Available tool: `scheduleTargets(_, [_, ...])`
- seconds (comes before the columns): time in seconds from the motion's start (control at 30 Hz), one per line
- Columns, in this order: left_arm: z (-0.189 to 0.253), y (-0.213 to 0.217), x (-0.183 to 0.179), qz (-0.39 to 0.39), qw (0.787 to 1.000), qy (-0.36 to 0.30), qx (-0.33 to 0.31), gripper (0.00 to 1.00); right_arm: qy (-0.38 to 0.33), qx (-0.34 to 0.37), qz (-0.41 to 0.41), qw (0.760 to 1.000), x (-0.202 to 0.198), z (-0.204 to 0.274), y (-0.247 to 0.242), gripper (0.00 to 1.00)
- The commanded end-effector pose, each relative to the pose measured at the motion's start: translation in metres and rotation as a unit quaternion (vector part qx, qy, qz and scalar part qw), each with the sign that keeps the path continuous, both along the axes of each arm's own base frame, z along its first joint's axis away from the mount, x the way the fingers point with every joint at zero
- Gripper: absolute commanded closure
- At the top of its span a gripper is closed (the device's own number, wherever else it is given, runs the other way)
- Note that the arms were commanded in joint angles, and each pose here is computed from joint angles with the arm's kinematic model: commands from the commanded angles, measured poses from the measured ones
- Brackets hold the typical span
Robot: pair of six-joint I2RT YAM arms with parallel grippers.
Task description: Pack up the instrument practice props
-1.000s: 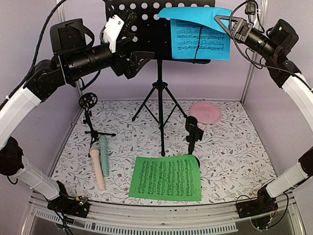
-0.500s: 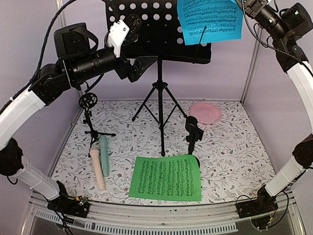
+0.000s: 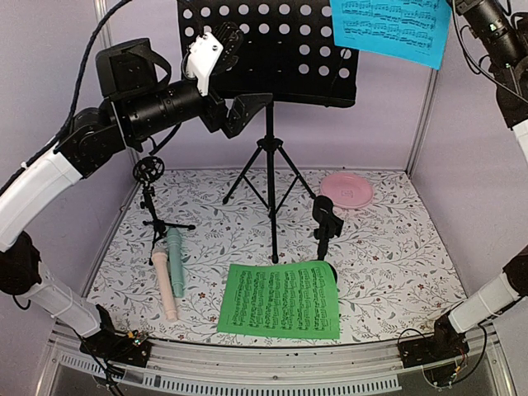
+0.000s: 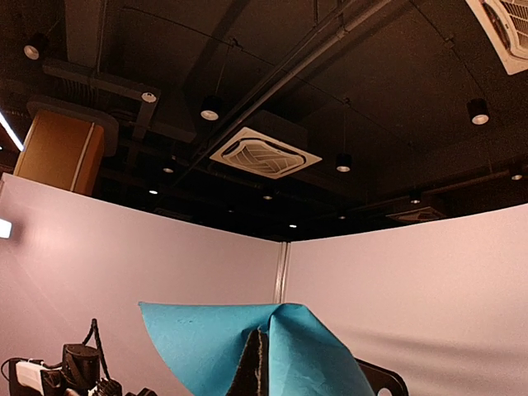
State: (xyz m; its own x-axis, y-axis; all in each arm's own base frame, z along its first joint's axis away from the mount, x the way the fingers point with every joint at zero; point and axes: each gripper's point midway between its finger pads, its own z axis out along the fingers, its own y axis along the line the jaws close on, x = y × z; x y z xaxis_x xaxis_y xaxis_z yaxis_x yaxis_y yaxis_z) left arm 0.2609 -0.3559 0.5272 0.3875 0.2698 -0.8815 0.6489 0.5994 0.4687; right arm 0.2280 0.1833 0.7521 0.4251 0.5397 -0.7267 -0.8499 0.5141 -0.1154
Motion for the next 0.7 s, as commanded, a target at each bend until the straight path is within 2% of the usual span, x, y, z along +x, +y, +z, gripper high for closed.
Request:
scheduleTargets(0.0, [0.015, -0.009, -0.01, -0.017, 0.999, -0.007, -0.026, 0.01, -0.033, 0.026, -0.052, 0.998, -0.036, 0.016, -0.027, 1.0])
scheduleTargets(0.23, [0.014, -0.02, -0.019, -0.019, 1.0, -0.015, -0.019, 0.01, 0.016, 0.014, -0.081, 0.996, -0.029, -0.012, -0.033, 1.0])
scheduleTargets(0.67, [0.03, -0.036, -0.051, -0.026, 0.998, -0.064, -0.008, 0.01, 0.189, -0.021, -0.077, 0.979, 0.014, -0.109, -0.024, 1.0])
